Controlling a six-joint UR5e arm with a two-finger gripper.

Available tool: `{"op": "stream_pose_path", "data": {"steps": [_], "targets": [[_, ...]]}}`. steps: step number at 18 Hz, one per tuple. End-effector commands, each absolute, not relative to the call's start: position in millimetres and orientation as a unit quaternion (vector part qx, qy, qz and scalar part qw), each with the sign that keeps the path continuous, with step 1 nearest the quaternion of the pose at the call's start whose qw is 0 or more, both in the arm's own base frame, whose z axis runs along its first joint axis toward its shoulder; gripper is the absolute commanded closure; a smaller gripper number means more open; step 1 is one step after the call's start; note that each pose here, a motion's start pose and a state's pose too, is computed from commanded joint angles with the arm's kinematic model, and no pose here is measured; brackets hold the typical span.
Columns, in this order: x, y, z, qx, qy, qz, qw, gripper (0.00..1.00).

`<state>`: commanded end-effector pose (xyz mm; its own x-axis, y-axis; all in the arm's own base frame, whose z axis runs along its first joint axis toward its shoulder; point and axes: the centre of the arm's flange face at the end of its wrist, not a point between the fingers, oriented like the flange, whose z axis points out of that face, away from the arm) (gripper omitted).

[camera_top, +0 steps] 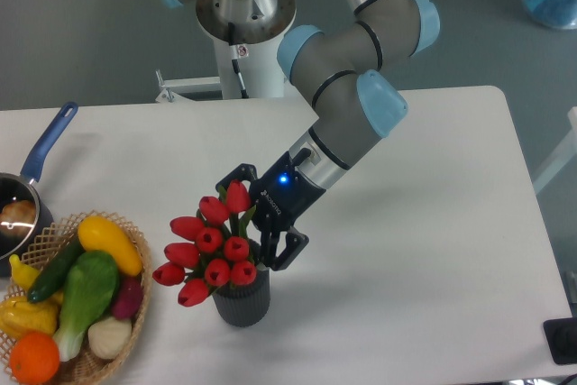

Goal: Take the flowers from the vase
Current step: 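Close the gripper on the tulip bunch stems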

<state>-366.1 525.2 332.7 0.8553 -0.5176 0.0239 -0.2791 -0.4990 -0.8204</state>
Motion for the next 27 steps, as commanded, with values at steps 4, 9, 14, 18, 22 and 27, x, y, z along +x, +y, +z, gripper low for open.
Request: {"op": "stream_pose_path", "data": {"steps": [4,9,14,18,22,27], "targets": [[-366.3,525.3,331.6,-0.855,0.233,-0.135,0.442,0.0],[-368.8,526.7,326.8,-0.857,0.233,-0.136,0.44,0.0],[-367.4,527.2,326.9,-0.858,0.239,-0.132,0.436,0.0],[-367.5,528.5,320.8,-0.856,0.244,-0.134,0.436,0.0],[-367.9,529.4,320.2,-0.854,0.244,-0.136,0.439,0.0],[-367.0,530.5,326.1,-0.845,0.241,-0.141,0.456,0.0]]}}
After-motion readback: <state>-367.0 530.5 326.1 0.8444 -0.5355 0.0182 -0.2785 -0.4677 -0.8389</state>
